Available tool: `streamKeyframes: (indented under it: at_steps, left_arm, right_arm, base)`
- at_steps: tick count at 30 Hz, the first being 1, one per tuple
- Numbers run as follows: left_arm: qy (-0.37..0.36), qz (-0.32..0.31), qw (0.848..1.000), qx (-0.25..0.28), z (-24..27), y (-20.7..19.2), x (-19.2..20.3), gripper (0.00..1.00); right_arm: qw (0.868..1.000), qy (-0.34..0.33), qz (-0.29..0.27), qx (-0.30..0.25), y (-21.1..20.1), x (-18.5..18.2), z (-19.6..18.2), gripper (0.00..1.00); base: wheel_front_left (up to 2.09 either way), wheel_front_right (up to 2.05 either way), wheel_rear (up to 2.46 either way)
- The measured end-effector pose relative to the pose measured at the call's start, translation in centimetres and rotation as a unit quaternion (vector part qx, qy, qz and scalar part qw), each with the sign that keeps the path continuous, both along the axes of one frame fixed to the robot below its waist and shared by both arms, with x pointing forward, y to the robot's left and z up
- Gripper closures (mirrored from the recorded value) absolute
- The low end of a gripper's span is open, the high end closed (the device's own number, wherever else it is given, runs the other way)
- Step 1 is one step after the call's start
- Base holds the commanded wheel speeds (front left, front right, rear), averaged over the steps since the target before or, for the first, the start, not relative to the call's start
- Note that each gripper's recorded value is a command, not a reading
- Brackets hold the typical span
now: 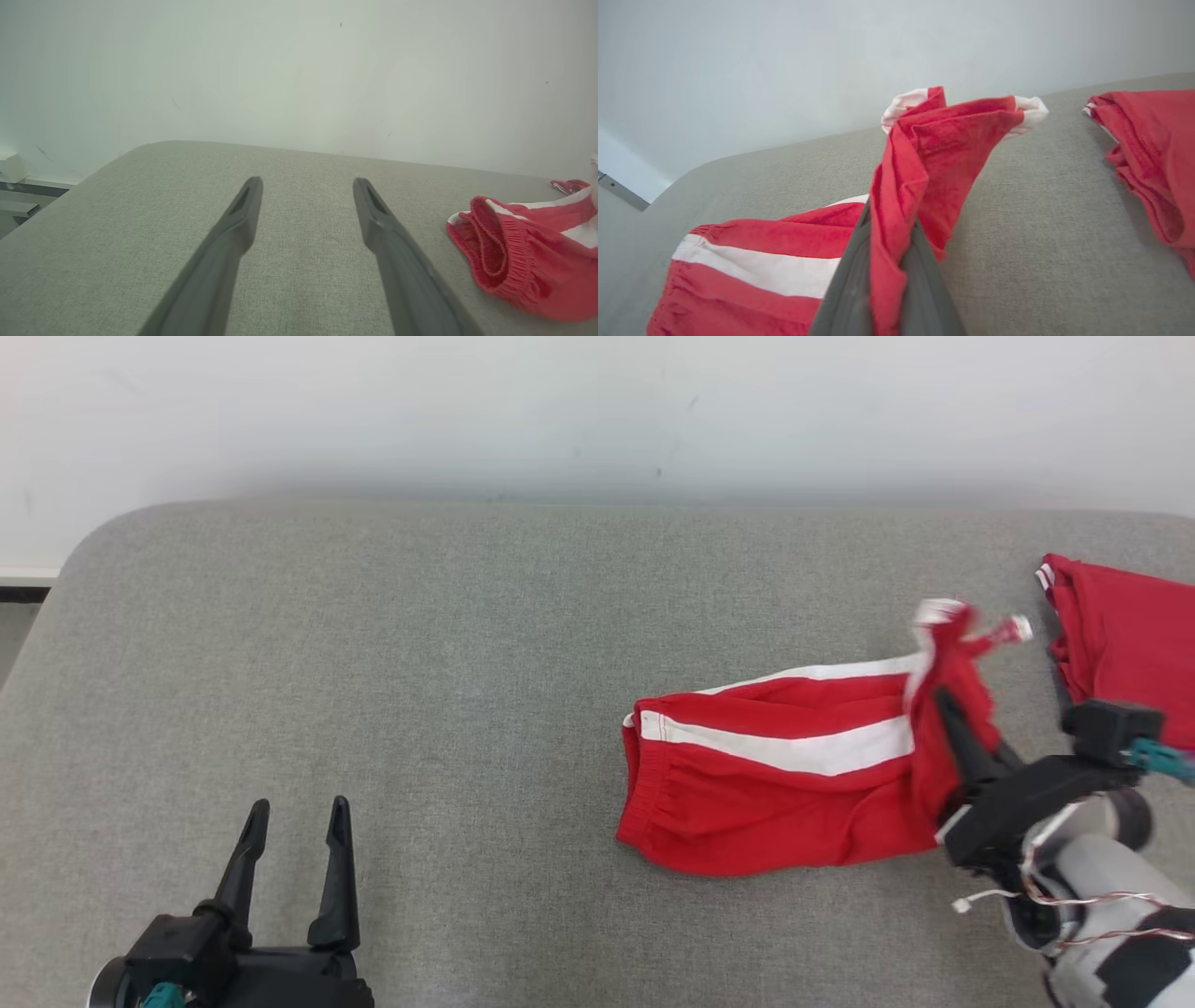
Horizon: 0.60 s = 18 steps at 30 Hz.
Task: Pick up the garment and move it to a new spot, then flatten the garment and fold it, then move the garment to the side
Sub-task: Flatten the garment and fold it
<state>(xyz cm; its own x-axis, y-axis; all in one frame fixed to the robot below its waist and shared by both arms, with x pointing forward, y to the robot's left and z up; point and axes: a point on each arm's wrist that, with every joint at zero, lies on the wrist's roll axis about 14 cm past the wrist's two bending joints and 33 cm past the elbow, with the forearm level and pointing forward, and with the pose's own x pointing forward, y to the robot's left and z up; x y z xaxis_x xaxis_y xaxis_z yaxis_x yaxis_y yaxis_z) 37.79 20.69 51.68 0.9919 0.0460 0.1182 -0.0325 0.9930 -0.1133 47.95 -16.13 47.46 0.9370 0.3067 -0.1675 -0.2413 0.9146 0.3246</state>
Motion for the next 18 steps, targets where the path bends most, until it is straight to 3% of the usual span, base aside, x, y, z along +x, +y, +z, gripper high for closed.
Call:
streamKeyframes:
  at_steps: [8,12,18]
  left_arm:
    - [-0.003,0.001,1.0,-0.002,0.2,0.0,-0.1,0.0]
    - [-0.005,0.01,1.0,-0.006,0.3,0.4,-0.2,0.0]
    - [0.001,0.027,1.0,-0.011,0.0,1.3,-0.7,0.0]
  right_arm:
    - [0.993,-0.05,0.102,0.017,8.1,-1.2,2.5,1.0]
    - [0.986,-0.064,0.157,-0.001,12.1,-2.1,2.3,1.0]
    - [0.98,-0.034,0.196,0.01,15.9,-3.9,-0.2,1.0]
  base:
    - [0.0,0.0,0.0]
    - [0.0,0.0,0.0]
    - [0.0,0.0,0.0]
